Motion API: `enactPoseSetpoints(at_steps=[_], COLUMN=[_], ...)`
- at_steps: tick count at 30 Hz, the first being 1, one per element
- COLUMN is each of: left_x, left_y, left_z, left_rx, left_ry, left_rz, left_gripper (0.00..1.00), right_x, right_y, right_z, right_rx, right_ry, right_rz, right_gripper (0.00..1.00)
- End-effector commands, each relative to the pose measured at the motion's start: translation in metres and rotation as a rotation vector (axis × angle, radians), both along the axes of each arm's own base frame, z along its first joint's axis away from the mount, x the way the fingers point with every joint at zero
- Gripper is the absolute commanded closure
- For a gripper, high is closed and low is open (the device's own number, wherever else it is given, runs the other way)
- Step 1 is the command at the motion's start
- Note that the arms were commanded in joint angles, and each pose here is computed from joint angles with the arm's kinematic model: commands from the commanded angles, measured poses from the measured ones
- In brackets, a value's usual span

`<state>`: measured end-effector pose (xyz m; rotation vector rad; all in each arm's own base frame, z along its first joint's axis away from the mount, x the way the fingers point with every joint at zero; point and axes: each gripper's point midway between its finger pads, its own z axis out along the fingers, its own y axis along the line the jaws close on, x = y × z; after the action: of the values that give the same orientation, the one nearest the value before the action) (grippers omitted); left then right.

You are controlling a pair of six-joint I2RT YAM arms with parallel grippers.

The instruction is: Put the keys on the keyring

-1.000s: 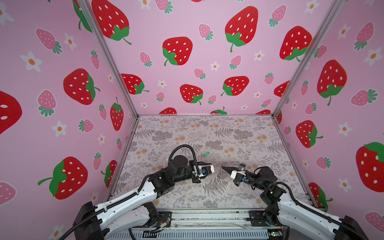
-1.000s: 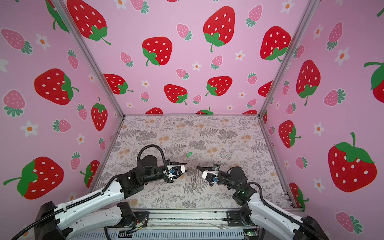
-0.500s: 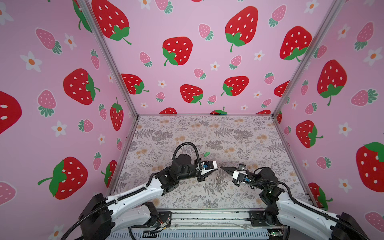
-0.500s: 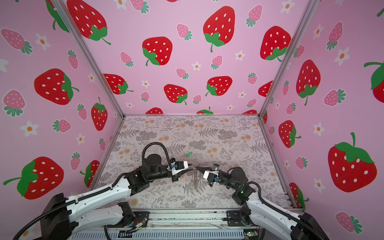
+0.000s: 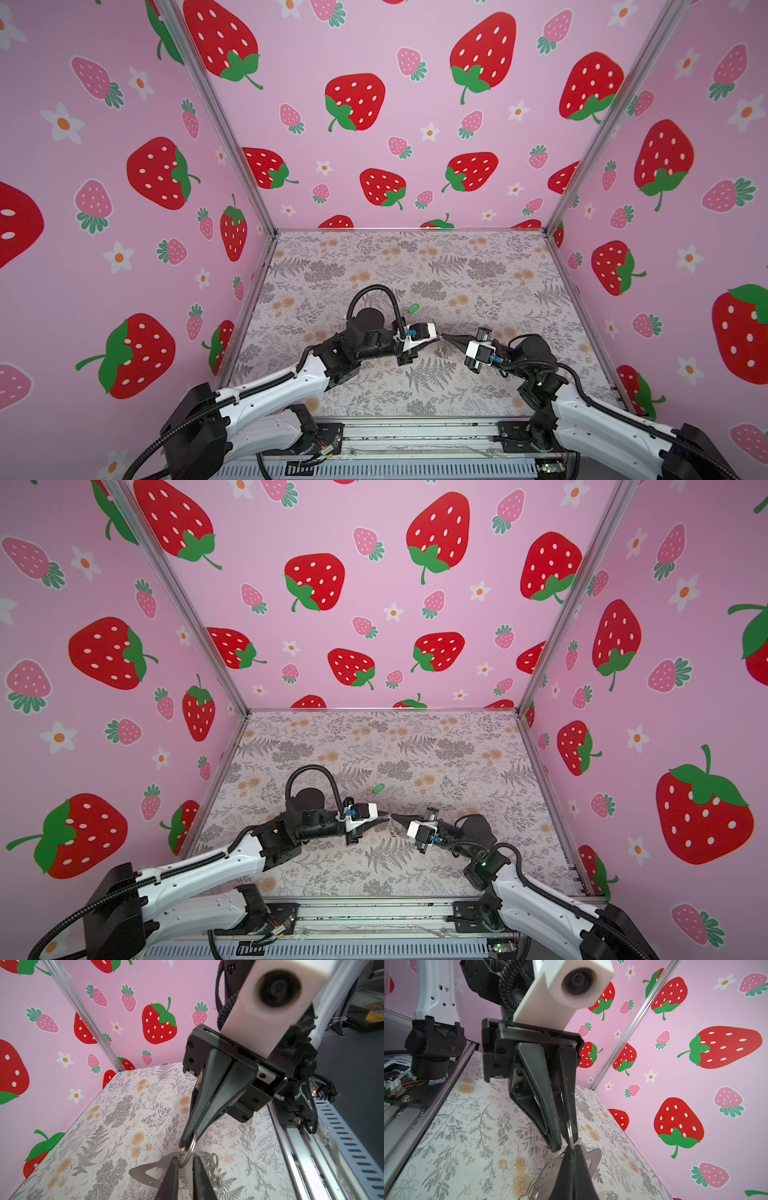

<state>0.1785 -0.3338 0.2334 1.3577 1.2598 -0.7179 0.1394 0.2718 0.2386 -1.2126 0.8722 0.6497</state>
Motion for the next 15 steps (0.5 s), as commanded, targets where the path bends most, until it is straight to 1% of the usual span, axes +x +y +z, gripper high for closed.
enactPoseSetpoints(at_steps=[1, 9, 10, 13, 15], left_x=[-0.004, -0.004, -0.005, -0.003, 0.001], left_y=[-0.006, -0.007, -0.007, -0.005, -0.002], left_z=[0.012, 0.021, 0.022, 0.025, 0.024], left_rx=[-0.026, -0.026, -0.023, -0.006, 0.030], left_ry=[-0.025, -0.040, -0.043, -0.048, -0.050], left_rz=[-0.034, -0.034, -0.035, -0.021, 0.000], left_gripper=[0.86, 0.93, 0.99, 1.00, 1.00], right_x=[-0.007, -0.006, -0.005, -0.002, 0.002], right_y=[0.000, 0.002, 0.002, 0.002, 0.001], right_z=[0.010, 0.003, 0.003, 0.001, 0.001], right_rx=[0.035, 0.013, 0.010, -0.006, -0.013], right_ry=[-0.030, -0.018, -0.019, -0.012, -0.015], right_rz=[0.031, 0.027, 0.025, 0.010, -0.015], right_gripper=[1.00, 1.00, 1.00, 0.95, 0.87])
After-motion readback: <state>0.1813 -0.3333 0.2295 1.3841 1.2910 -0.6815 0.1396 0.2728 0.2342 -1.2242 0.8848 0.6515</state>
